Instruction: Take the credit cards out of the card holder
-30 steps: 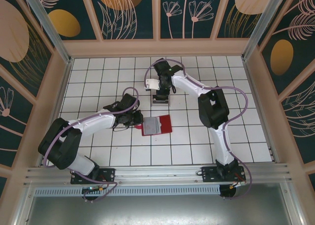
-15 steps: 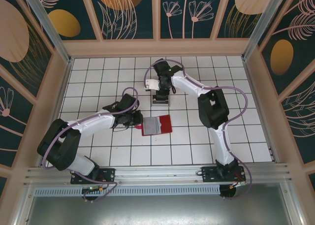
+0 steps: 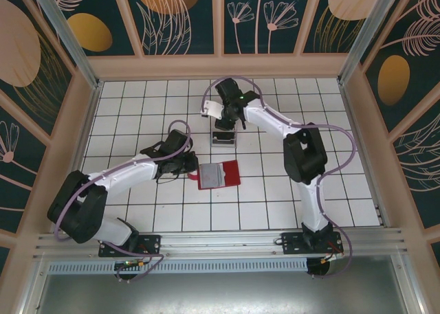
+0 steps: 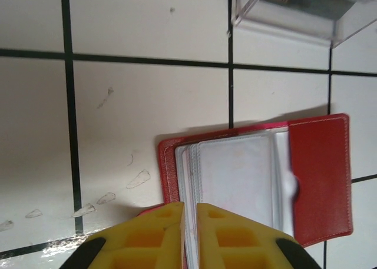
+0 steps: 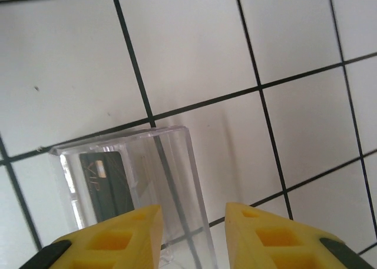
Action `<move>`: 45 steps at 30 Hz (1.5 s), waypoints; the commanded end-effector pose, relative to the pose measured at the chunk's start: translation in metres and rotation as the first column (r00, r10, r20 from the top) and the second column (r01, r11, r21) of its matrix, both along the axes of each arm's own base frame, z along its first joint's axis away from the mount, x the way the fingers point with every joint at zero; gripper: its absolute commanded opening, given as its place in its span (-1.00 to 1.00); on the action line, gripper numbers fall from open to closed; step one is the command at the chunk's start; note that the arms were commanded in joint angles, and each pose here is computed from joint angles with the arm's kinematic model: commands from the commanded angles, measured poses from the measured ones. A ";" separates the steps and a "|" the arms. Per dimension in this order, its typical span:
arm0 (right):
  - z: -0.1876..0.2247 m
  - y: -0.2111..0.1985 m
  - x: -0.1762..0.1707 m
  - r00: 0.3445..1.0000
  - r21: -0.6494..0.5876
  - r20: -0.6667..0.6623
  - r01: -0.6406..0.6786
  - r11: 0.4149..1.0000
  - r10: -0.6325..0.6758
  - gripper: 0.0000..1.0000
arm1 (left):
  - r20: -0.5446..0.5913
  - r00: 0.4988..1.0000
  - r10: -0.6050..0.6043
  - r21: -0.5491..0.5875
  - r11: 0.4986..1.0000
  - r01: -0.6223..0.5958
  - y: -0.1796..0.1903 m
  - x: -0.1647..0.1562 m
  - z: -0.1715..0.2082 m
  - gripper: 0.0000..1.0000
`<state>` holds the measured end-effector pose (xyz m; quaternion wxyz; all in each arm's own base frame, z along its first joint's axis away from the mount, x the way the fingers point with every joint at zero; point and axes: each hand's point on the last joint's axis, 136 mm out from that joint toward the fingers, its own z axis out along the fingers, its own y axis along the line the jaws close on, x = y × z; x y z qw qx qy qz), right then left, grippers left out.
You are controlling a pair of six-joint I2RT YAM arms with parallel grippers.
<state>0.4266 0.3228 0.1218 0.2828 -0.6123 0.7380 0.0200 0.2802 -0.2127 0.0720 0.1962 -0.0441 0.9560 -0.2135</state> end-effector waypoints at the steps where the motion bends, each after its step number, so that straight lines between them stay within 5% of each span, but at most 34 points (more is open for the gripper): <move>1: 0.040 0.010 -0.010 0.988 0.207 -0.047 0.153 0.966 -0.146 -0.31 | 0.063 0.998 0.024 0.016 1.000 -0.025 0.008 0.008 0.012 -0.67; 8: 0.047 0.003 -0.034 0.861 0.390 -0.317 0.501 0.772 -0.398 -0.36 | 0.071 0.997 0.010 -0.020 1.000 -0.009 0.001 0.009 0.014 -0.63; 17: -0.003 -0.040 -0.082 0.550 0.260 -0.583 0.823 0.504 -0.598 -0.40 | 0.053 0.999 -0.006 -0.040 0.999 0.008 -0.004 0.008 0.008 -0.59; 22: -0.042 -0.051 -0.115 0.423 0.131 -0.665 0.878 0.461 -0.616 -0.37 | 0.043 0.999 -0.014 -0.028 0.999 0.015 -0.005 0.009 0.006 -0.57; 28: -0.074 -0.061 -0.139 0.345 0.039 -0.675 0.900 0.434 -0.653 -0.27 | 0.050 0.999 -0.014 -0.031 0.999 0.016 -0.006 0.011 0.009 -0.56; 45: -0.080 -0.051 -0.168 0.323 -0.021 -0.642 0.899 0.438 -0.695 -0.25 | 0.060 0.997 -0.037 0.004 0.999 0.037 -0.006 0.016 0.012 -0.55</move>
